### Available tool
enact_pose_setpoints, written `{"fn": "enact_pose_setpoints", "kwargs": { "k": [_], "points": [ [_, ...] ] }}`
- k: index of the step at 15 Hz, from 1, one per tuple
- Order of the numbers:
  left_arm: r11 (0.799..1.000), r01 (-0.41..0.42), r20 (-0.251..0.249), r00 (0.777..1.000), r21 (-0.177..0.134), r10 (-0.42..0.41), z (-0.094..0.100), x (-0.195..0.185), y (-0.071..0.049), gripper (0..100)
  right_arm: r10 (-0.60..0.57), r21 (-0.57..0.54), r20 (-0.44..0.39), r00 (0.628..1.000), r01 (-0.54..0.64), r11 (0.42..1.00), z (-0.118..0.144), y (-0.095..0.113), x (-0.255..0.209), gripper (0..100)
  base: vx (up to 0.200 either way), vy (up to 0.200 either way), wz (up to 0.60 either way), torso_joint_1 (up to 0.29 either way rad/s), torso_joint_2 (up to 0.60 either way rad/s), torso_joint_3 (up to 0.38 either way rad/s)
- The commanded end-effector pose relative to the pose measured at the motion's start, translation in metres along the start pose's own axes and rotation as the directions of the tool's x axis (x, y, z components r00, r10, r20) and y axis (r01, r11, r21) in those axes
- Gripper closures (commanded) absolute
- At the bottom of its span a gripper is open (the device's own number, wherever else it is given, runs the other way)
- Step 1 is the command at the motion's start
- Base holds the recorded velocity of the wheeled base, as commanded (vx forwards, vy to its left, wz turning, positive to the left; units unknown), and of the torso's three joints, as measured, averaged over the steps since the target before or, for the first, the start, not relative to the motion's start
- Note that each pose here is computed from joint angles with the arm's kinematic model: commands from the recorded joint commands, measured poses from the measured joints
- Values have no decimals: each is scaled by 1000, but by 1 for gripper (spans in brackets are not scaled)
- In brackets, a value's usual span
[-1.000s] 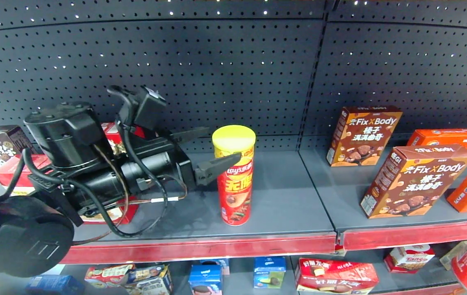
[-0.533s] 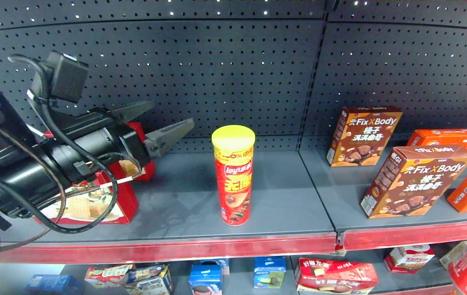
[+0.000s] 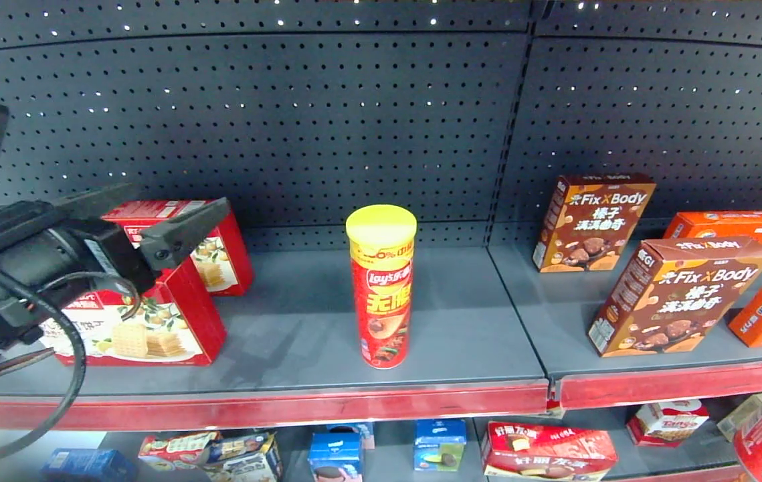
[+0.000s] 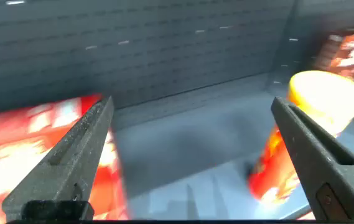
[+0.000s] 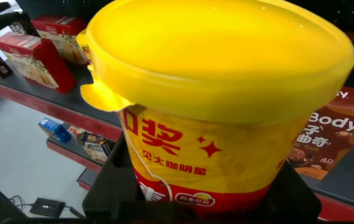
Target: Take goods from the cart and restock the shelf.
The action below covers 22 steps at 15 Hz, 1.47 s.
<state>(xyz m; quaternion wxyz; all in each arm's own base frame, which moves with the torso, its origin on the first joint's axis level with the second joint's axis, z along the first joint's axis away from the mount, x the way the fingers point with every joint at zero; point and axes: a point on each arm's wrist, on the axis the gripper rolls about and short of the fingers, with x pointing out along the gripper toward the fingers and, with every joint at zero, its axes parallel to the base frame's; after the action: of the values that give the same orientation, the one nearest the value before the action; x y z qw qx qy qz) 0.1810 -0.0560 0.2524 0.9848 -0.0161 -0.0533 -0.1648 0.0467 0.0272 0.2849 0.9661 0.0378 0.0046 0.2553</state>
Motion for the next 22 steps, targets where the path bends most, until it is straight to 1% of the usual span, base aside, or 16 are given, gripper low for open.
{"fn": "enact_pose_setpoints", "kwargs": {
  "k": [1, 2, 4, 6, 7, 8, 9, 12, 14, 16, 17, 18, 19, 20, 22],
  "points": [
    [993, -119, 21, 993, 12, 119, -4, -38, 14, 0, 1, 0, 0, 1000, -1, 1000, -1, 0, -1, 100, 0, 0, 0, 0, 0, 0],
    [987, -157, 8, 988, 16, 157, -15, -56, 17, 0, 0, 0, -4, 1000, 0, 1000, -3, 0, -1, 100, 0, 0, 0, 0, 0, 0],
    [980, -196, 8, 981, 15, 196, -28, -84, 17, 0, -1, 0, -1, 1000, 1, 1000, -3, 0, -2, 100, 0, 0, 0, 0, 0, 0],
    [976, -218, 26, 976, 16, 218, -34, -101, 15, 0, -1, 0, -6, 1000, 1, 1000, -4, 0, -2, 100, 0, 0, 0, 0, 0, 0],
    [962, -272, 20, 962, 20, 271, -38, -105, 19, 0, -3, 0, -6, 1000, 3, 1000, -4, 0, -2, 100, 0, 0, 0, 0, 0, 0],
    [962, -272, 20, 962, 20, 271, -38, -105, 19, 0, -3, 0, -6, 1000, 3, 1000, -4, 0, -2, 100, 0, 0, 0, 0, 0, 0],
    [954, -298, 12, 954, 28, 298, -48, -116, 19, 0, -3, 0, -4, 1000, 3, 1000, -4, 0, -2, 100, 0, 0, 0, 0, 0, 0],
    [949, -314, -30, 949, 24, 314, -74, -138, 14, 0, -7, 0, -1, 1000, 7, 1000, -3, -1, -3, 100, 0, 0, 0, 0, 0, 0],
    [949, -316, -47, 947, 24, 316, -82, -146, 12, 0, -4, 0, -2, 1000, 4, 1000, -4, 0, -3, 100, 0, 0, 0, 0, 0, 0],
    [949, -316, -50, 947, 22, 317, -86, -153, 10, 0, -7, -2, -13, 1000, 7, 1000, -6, -1, -1, 100, 0, 0, 0, 0, 0, 0],
    [947, -319, -68, 945, 23, 320, -95, -162, 8, 0, -7, -2, -18, 1000, 7, 1000, -7, -1, 0, 100, 0, 0, 0, 0, 0, 0],
    [947, -321, -74, 944, 25, 321, -101, -169, 6, 0, -8, -2, -16, 1000, 8, 1000, -7, -1, 0, 100, 0, 0, 0, 0, 0, 0],
    [947, -321, -79, 944, 25, 322, -108, -181, 3, 0, -9, -2, -10, 1000, 9, 1000, -5, -1, 0, 100, 0, 0, 0, 0, 0, 0],
    [946, -322, -101, 941, 26, 323, -119, -200, -2, 0, -6, -2, -4, 1000, 6, 1000, -4, -1, -2, 100, 0, 0, 0, 0, 0, 0],
    [946, -323, -109, 940, 26, 324, -128, -220, -8, 0, -5, -2, 2, 1000, 5, 1000, -3, 0, -3, 100, 0, 0, 0, 0, 0, 0]
  ]
}}
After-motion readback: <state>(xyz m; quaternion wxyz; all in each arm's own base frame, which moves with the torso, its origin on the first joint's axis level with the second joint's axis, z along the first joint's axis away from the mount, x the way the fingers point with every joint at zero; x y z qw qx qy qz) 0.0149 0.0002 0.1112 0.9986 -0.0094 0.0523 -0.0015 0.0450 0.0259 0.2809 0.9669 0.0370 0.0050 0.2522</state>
